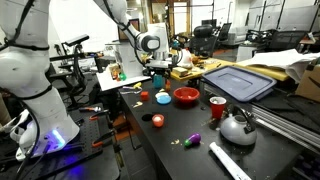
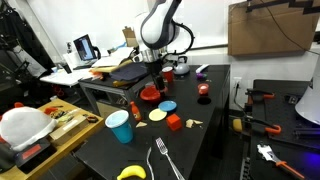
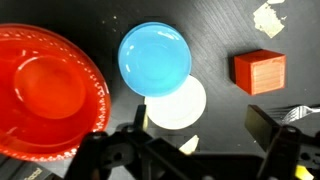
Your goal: Move the orange object to the left
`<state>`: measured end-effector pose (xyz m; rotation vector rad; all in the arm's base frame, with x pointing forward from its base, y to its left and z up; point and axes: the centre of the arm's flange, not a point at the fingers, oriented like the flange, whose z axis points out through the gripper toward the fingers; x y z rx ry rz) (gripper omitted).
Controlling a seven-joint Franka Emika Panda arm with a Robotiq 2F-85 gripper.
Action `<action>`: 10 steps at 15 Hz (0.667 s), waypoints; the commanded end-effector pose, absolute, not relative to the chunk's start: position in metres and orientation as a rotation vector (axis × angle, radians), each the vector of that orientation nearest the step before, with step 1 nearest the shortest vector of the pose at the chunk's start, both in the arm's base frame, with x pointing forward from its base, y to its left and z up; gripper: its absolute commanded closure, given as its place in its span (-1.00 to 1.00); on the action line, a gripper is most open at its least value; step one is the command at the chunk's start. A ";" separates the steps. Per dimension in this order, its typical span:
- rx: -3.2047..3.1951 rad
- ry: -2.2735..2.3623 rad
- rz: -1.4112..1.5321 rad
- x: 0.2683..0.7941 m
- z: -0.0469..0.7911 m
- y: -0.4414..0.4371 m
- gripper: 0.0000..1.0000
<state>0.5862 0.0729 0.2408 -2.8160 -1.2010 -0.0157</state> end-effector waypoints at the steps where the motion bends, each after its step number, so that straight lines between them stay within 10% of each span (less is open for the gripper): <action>1: -2.907 -1.003 -0.093 0.586 0.269 0.038 -1.00; 10: -3.136 -0.517 -0.221 0.615 0.313 -0.035 -1.00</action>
